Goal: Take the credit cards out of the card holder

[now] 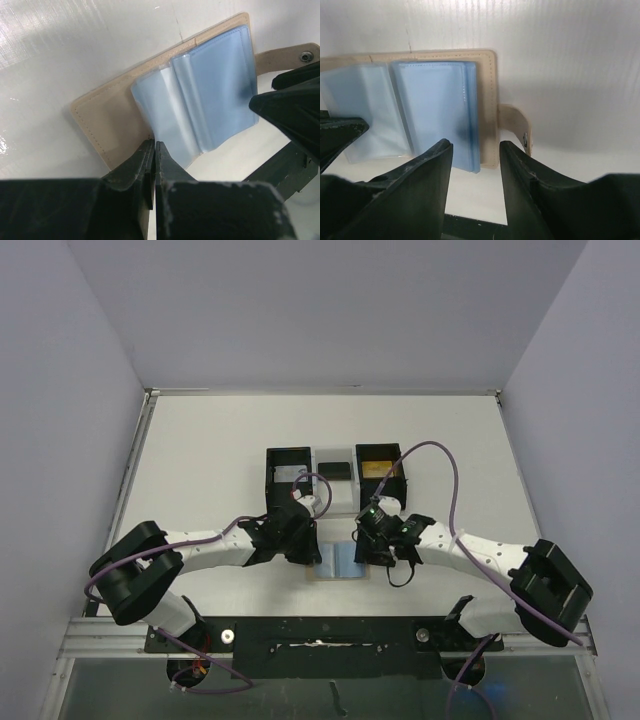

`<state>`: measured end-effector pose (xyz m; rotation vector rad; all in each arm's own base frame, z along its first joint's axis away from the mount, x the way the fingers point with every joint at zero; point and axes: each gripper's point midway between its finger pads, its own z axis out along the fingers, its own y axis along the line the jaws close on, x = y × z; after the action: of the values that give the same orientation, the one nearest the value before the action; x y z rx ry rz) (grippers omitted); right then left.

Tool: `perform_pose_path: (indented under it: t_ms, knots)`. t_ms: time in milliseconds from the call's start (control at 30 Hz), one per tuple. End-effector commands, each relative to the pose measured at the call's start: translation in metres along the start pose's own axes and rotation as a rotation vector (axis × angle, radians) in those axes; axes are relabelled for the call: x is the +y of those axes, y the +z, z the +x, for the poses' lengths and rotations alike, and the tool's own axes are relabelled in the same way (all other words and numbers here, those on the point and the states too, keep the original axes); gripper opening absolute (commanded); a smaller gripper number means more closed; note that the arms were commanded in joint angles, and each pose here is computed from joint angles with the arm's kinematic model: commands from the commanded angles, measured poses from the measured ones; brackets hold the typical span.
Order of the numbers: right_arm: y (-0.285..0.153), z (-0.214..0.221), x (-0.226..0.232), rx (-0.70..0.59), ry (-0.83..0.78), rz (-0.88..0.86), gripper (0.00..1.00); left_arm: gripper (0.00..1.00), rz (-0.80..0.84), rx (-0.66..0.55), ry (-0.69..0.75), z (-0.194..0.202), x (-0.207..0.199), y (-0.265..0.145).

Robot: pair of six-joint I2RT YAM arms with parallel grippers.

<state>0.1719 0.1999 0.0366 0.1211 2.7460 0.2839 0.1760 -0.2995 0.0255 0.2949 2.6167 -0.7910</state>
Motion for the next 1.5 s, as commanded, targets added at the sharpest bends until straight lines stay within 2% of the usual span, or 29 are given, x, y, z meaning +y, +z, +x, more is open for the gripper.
perform_pose_path:
  t_ms: [0, 367, 500, 667, 733, 767, 833, 900, 1000, 1067, 1200, 1267, 1367, 1467]
  knots:
    - [0.003, -0.001, 0.024, 0.002, 0.003, -0.124, 0.43, 0.00, 0.038, -0.034, 0.028, -0.015, -0.016, -0.005]
    - [0.009, -0.005, 0.034, 0.005, -0.014, -0.140, 0.32, 0.00, 0.039, -0.012, 0.024, -0.011, -0.015, -0.002]
    - [0.006, -0.010, 0.043, 0.001, -0.063, -0.158, 0.20, 0.00, 0.044, -0.009, 0.027, -0.011, -0.017, -0.001]
    - [-0.008, -0.019, 0.052, -0.045, -0.123, -0.127, 0.15, 0.00, 0.026, -0.034, 0.030, -0.018, -0.016, -0.005]
    - [-0.016, -0.027, 0.048, -0.068, -0.132, -0.094, 0.21, 0.00, 0.008, -0.051, 0.029, -0.021, -0.015, -0.010]
    - [-0.021, -0.033, 0.045, -0.088, -0.135, -0.072, 0.25, 0.05, -0.003, -0.064, 0.025, -0.024, -0.013, -0.013]
    - [-0.034, -0.047, 0.038, -0.138, -0.141, -0.023, 0.35, 0.17, -0.023, -0.085, 0.021, -0.029, -0.012, -0.019]
    - [-0.049, -0.066, 0.029, -0.195, -0.143, 0.013, 0.52, 0.31, -0.068, -0.110, 0.014, -0.034, -0.006, -0.029]
    - [-0.071, -0.099, 0.009, -0.288, -0.109, 0.042, 0.70, 0.56, -0.127, -0.220, -0.004, -0.059, -0.001, -0.056]
    - [-0.087, -0.126, -0.005, -0.367, -0.077, 0.034, 0.79, 0.68, -0.148, -0.294, -0.029, -0.078, 0.007, -0.079]
    - [-0.127, -0.185, -0.043, -0.578, -0.016, 0.043, 0.90, 0.71, -0.209, -0.429, -0.089, -0.119, 0.043, -0.132]
    - [-0.150, -0.209, -0.061, -0.695, -0.005, 0.074, 0.92, 0.71, -0.280, -0.506, -0.136, -0.141, 0.072, -0.167]
    - [-0.192, -0.234, -0.075, -0.849, -0.032, 0.124, 0.95, 0.72, -0.413, -0.677, -0.239, -0.172, 0.107, -0.235]
    - [-0.226, -0.246, -0.077, -0.949, -0.066, 0.145, 0.98, 0.72, -0.536, -0.864, -0.286, -0.192, 0.117, -0.301]
